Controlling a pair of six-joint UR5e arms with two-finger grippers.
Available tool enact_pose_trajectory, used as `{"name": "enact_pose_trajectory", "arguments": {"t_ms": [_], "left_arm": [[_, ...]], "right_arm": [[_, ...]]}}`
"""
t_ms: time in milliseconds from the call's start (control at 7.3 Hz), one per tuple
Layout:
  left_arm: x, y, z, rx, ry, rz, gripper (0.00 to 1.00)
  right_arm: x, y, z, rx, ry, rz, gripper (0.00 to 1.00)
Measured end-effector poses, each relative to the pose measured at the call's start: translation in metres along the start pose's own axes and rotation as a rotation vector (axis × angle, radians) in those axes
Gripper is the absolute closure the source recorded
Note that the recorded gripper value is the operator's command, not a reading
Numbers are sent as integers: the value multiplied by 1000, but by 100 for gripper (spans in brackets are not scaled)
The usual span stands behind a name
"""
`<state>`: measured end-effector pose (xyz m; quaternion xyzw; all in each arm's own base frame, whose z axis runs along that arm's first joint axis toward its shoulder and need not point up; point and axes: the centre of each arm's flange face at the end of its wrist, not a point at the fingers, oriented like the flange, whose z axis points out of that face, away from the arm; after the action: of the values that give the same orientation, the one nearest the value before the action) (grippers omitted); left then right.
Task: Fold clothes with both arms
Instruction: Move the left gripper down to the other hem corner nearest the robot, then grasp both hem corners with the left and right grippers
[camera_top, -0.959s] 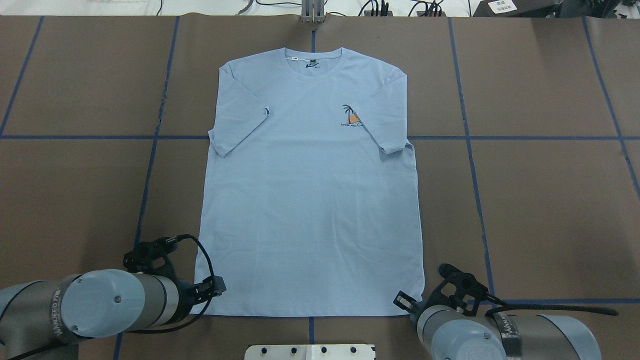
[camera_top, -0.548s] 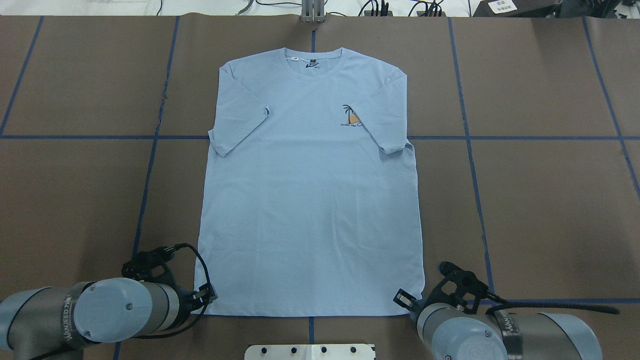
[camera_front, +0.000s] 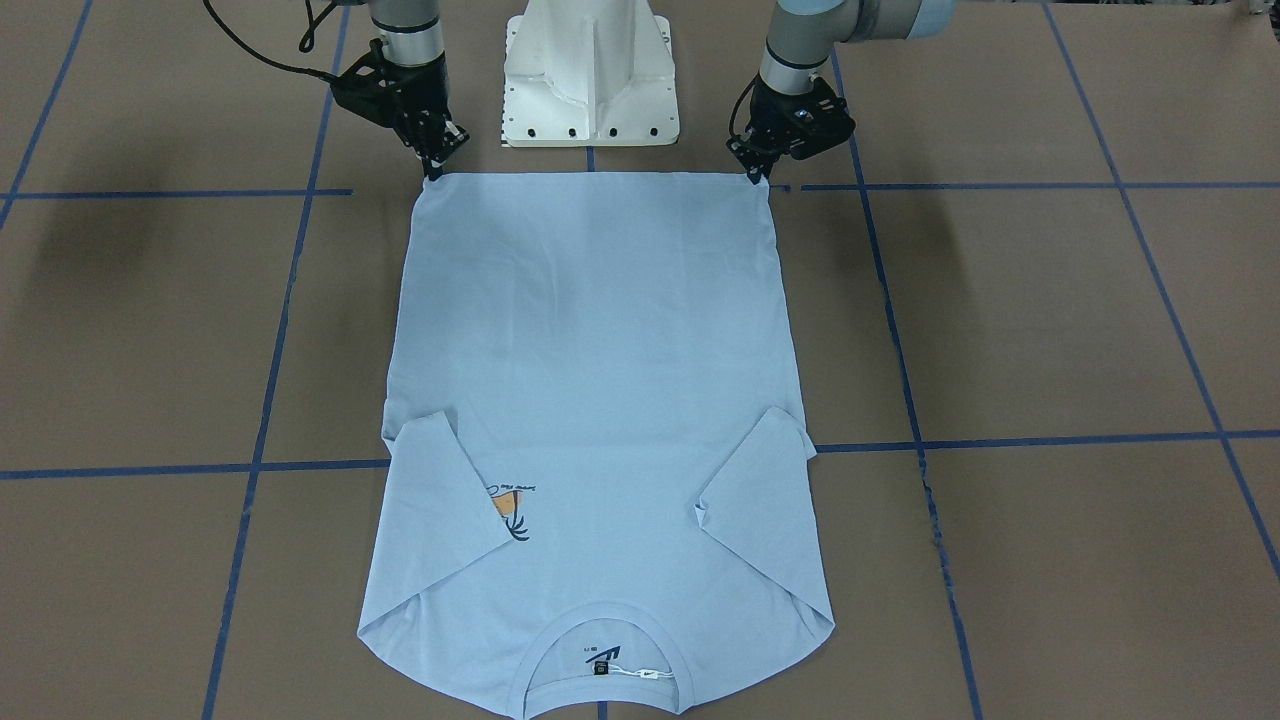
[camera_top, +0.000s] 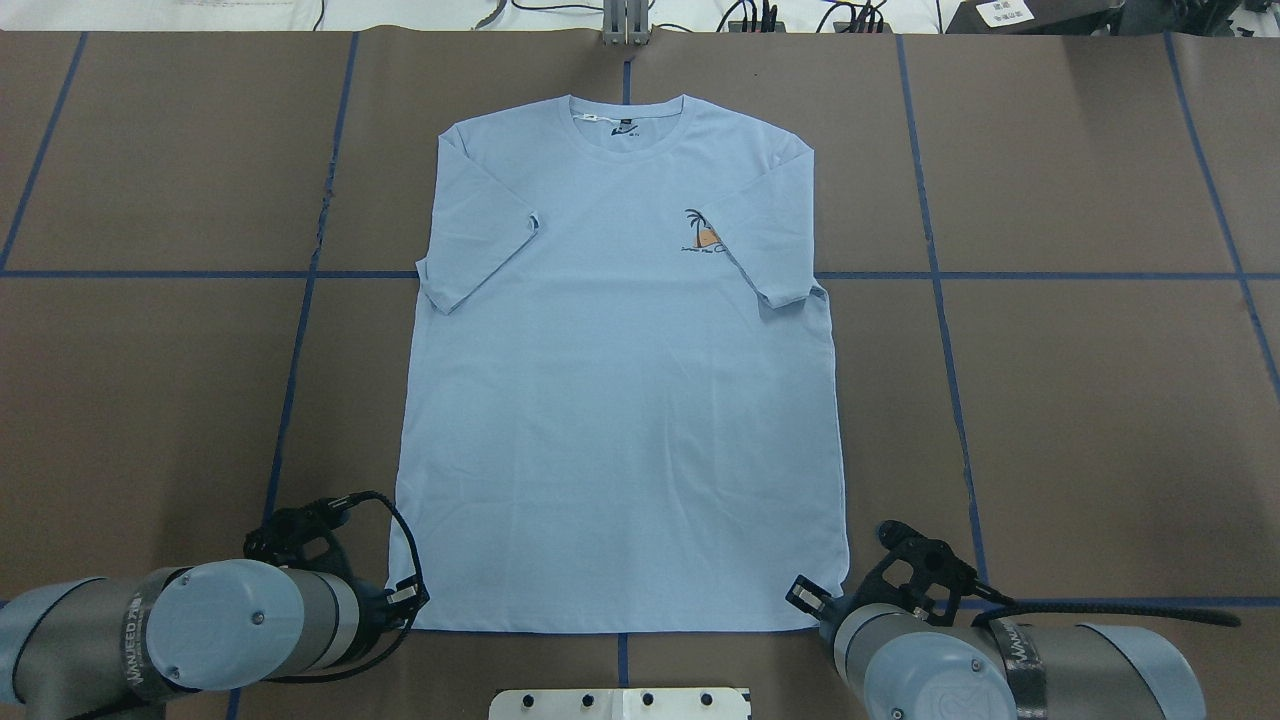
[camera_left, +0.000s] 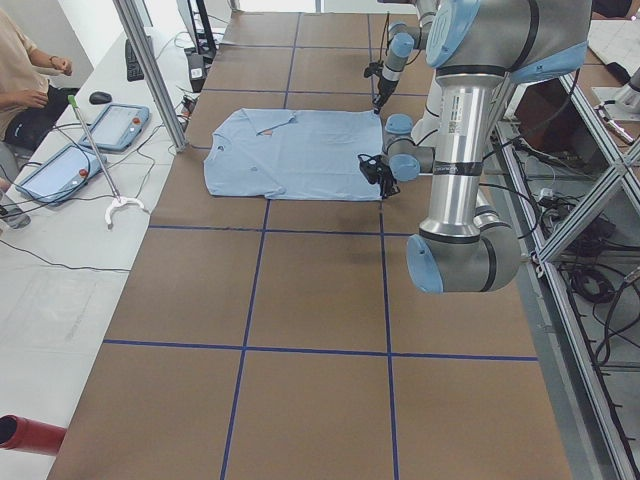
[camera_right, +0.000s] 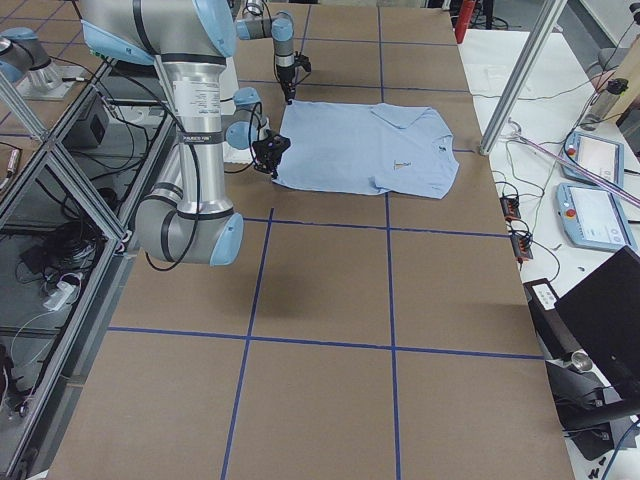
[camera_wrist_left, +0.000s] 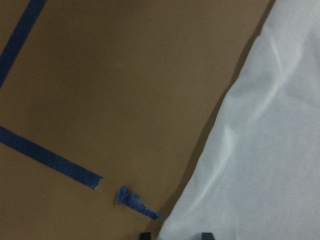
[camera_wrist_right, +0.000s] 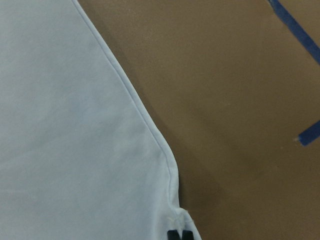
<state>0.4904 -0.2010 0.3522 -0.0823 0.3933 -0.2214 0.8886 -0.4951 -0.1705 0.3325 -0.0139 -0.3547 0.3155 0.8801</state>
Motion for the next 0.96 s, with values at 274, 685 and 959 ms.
{"name": "enact_pose_trajectory", "arguments": {"t_ms": [274,685,959], "left_arm": [[3,4,-10,-18,15,1,100],[10,20,-66,-124,82,14,100],[8,25,-102,-175,126,23,100]], "right_arm": [[-1,-2,-3,-1,-6,4,100],[10,-17,-42,-23,-32,15,100],[25,-26,-71,-37,-28,7,100]]}}
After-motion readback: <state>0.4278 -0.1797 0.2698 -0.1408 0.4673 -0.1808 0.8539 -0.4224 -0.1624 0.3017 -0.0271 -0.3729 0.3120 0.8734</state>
